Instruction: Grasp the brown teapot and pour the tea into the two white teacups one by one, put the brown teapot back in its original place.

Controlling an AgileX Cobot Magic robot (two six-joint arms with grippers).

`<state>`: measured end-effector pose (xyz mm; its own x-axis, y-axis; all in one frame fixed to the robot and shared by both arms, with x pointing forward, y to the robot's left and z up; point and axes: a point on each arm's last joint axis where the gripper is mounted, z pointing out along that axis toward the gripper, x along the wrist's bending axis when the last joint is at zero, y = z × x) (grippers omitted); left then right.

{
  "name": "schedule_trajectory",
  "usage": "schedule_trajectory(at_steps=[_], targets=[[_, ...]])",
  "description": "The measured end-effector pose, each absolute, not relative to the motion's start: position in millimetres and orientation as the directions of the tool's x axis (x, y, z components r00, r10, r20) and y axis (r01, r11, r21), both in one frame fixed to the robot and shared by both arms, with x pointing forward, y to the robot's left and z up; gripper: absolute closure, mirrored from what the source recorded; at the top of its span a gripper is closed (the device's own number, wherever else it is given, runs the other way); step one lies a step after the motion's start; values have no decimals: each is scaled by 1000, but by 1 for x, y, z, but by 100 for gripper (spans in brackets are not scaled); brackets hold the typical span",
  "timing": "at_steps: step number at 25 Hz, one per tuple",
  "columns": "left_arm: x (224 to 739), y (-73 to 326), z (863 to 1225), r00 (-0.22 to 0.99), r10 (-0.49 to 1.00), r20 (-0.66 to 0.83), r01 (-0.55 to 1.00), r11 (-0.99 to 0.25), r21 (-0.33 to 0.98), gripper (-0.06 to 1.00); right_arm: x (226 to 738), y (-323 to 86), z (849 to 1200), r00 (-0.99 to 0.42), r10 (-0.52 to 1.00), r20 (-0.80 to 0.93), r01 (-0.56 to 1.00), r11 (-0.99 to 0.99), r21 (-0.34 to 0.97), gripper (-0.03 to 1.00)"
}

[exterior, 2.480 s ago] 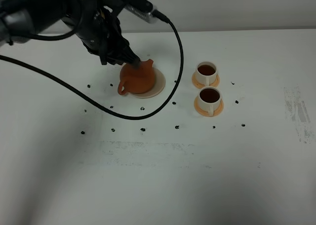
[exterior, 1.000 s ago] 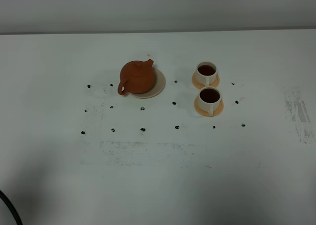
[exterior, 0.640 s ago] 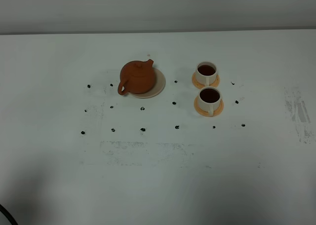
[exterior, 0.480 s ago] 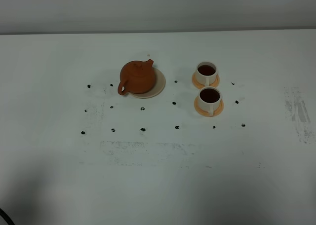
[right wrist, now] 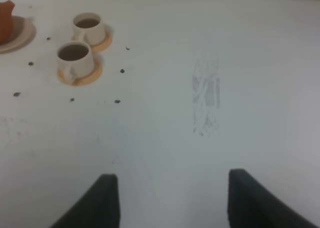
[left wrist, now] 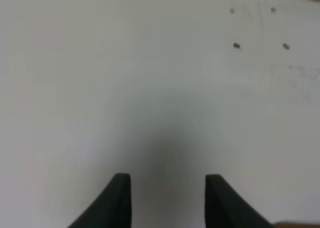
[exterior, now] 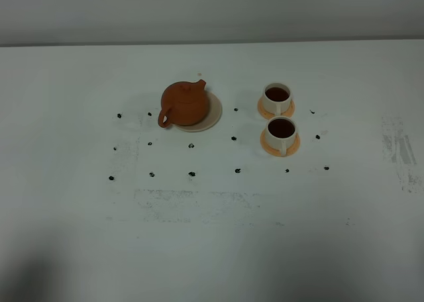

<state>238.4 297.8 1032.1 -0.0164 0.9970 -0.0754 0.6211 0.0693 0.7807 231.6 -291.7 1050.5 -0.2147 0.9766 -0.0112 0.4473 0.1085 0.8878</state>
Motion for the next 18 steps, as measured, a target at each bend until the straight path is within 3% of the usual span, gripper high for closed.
schedule_trajectory(at_steps=[18], targets=[[232, 298, 1032, -10, 998, -69, 589, 62, 806, 56, 232, -292, 1050, -215, 977, -11, 447, 108, 888, 47]])
